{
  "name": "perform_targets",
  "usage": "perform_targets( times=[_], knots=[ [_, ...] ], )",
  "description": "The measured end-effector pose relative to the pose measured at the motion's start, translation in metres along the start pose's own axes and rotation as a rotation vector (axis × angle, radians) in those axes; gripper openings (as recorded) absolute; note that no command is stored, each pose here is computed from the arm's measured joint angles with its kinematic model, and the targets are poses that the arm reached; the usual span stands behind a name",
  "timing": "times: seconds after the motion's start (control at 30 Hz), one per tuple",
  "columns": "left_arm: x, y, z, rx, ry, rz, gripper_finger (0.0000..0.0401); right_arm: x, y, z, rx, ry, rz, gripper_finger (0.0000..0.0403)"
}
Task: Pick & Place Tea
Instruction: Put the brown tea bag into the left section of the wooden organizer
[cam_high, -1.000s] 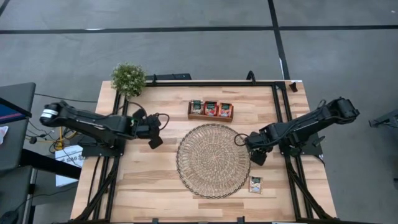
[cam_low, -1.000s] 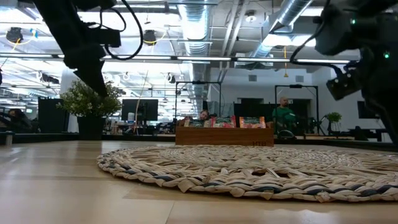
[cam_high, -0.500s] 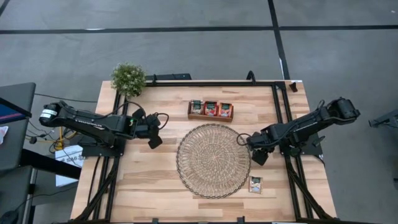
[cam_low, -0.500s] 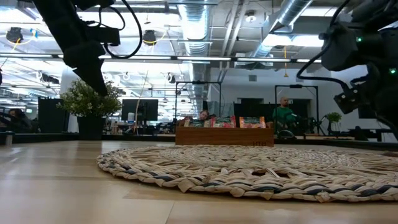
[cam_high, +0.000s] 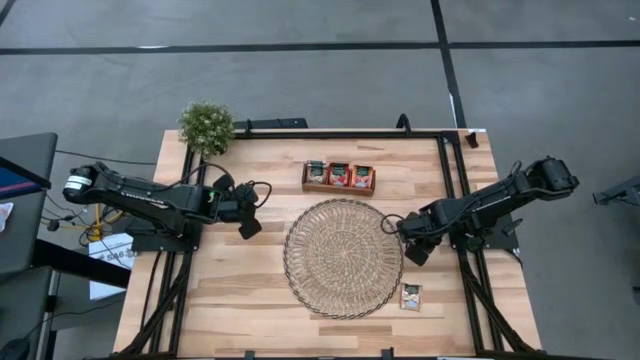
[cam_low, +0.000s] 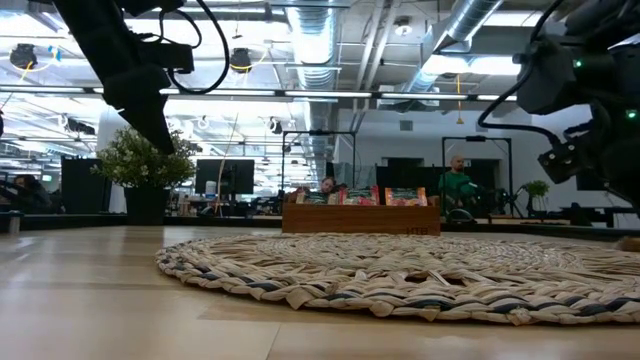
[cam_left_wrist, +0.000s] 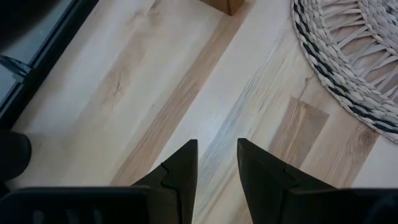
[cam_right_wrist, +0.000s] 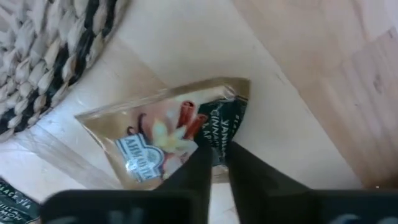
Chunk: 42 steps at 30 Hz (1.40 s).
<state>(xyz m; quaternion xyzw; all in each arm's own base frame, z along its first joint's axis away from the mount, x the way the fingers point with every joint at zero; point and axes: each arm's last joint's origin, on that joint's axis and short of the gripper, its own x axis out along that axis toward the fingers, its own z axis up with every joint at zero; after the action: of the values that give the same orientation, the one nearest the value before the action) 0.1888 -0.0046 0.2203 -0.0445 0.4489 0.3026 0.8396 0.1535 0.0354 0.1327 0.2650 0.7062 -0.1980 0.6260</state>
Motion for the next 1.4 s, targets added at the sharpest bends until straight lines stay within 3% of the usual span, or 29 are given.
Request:
perform_targets(
  times=[0.1, 0.4, 0.8, 1.17, 1.4],
  knots=[
    [0.0, 0.0, 0.0, 0.001, -0.001, 0.0, 0.0105, -0.003, 0.002, 0.002, -0.015, -0.011, 0.001, 0.0006],
    [0.0, -0.003, 0.005, -0.028, -0.039, -0.043, 0.0105, -0.049, 0.023, 0.005, -0.09, -0.152, -0.128, 0.0003],
    [-0.01, -0.021, 0.042, -0.264, -0.284, -0.441, 0.0105, -0.158, 0.073, 0.016, -0.376, -0.643, -0.253, 0.0],
    [-0.015, -0.011, 0.07, -0.527, -0.379, -0.734, 0.0105, -0.181, 0.144, 0.1, -0.71, -0.667, -0.581, 0.0],
    [-0.016, -0.006, 0.078, -0.639, -0.383, -0.823, 0.0105, -0.195, 0.179, 0.137, -0.852, -0.697, -0.626, 0.0]
  ],
)
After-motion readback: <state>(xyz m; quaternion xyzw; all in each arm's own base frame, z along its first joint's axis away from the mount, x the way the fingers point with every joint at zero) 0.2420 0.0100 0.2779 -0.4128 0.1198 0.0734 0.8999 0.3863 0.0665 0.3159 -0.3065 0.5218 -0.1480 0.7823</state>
